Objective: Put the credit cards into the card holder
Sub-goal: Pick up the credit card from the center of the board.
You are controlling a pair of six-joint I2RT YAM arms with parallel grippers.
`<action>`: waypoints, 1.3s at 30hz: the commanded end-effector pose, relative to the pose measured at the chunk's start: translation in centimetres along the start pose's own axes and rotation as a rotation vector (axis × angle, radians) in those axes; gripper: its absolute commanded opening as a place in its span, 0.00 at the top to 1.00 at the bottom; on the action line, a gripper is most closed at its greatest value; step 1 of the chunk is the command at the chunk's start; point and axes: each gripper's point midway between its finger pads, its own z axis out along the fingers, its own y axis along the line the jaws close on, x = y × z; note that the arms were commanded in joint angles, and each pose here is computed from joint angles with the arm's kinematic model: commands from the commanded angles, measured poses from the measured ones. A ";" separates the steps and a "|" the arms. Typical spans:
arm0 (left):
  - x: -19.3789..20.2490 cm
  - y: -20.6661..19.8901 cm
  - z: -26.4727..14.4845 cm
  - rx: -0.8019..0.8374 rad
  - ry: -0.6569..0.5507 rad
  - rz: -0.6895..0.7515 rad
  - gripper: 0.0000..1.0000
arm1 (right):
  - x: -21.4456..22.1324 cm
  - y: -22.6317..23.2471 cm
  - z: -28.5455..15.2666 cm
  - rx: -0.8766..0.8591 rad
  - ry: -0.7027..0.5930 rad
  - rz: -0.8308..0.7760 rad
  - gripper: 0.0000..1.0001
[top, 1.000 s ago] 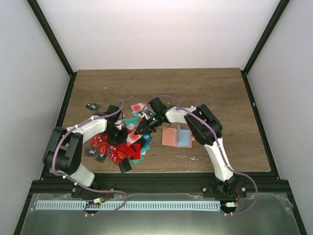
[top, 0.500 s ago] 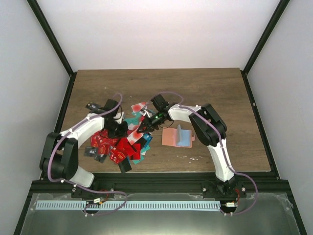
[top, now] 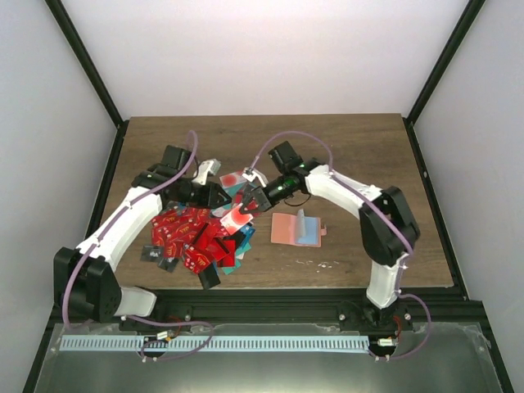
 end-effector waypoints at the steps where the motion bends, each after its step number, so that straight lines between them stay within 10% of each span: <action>1: -0.8 -3.8 -1.8 0.157 -0.045 0.101 0.65 | 0.7 1.8 -2.1 0.058 -0.034 -0.136 0.99; 17: 2.2 -12.7 -5.2 0.322 -0.245 0.577 0.57 | 7.7 8.4 -6.4 0.079 -0.121 -0.661 0.99; 26: 7.7 -14.5 -3.2 0.398 -0.111 0.860 0.58 | 8.6 9.9 -6.8 0.017 -0.103 -0.649 0.99; 39: 9.7 -13.6 -0.4 0.381 0.030 0.904 0.60 | 8.7 10.6 -7.0 0.020 -0.109 -0.657 0.99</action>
